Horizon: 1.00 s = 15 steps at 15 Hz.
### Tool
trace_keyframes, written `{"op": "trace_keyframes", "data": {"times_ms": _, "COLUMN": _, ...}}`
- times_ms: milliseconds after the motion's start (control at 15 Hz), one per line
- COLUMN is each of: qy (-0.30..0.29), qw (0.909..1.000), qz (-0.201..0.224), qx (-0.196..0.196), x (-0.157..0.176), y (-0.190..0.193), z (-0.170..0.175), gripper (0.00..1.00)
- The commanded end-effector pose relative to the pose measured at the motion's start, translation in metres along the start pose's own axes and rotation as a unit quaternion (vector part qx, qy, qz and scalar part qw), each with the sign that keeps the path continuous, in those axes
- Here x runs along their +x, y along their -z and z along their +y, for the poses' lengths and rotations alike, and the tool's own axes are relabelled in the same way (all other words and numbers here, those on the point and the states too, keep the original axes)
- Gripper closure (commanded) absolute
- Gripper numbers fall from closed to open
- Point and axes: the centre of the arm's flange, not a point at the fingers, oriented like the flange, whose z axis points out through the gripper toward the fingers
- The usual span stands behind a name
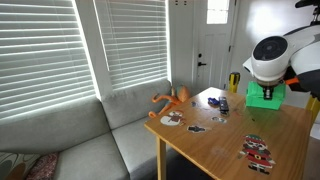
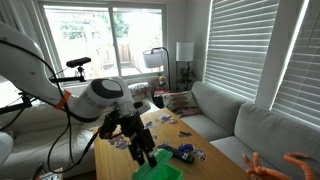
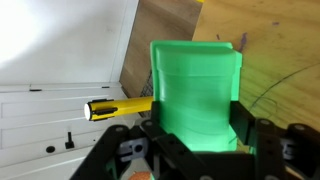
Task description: Open the green lunch box
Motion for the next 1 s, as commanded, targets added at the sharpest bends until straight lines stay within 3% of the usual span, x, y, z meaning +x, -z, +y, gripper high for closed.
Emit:
{"op": "trace_keyframes", "data": {"times_ms": 0, "qy": -0.031, "qw": 0.9991, "qz": -0.002, "qx": -0.03, "x": 0.0, "y": -0.007, "z": -0.006, "gripper": 0.56}}
{"op": "trace_keyframes", "data": {"times_ms": 333, "qy": -0.061, "qw": 0.9963, "qz": 0.0, "qx": -0.06, "x": 0.003, "y": -0.005, "z": -0.008, "gripper": 0.56}}
{"op": "trace_keyframes", "data": {"times_ms": 467, "qy": -0.039, "qw": 0.9945, "qz": -0.005, "qx": -0.097, "x": 0.001, "y": -0.011, "z": -0.016, "gripper": 0.56}}
{"op": "trace_keyframes", "data": {"times_ms": 933, "qy": -0.016, "qw": 0.99, "qz": -0.011, "qx": -0.14, "x": 0.007, "y": -0.015, "z": -0.033, "gripper": 0.56}}
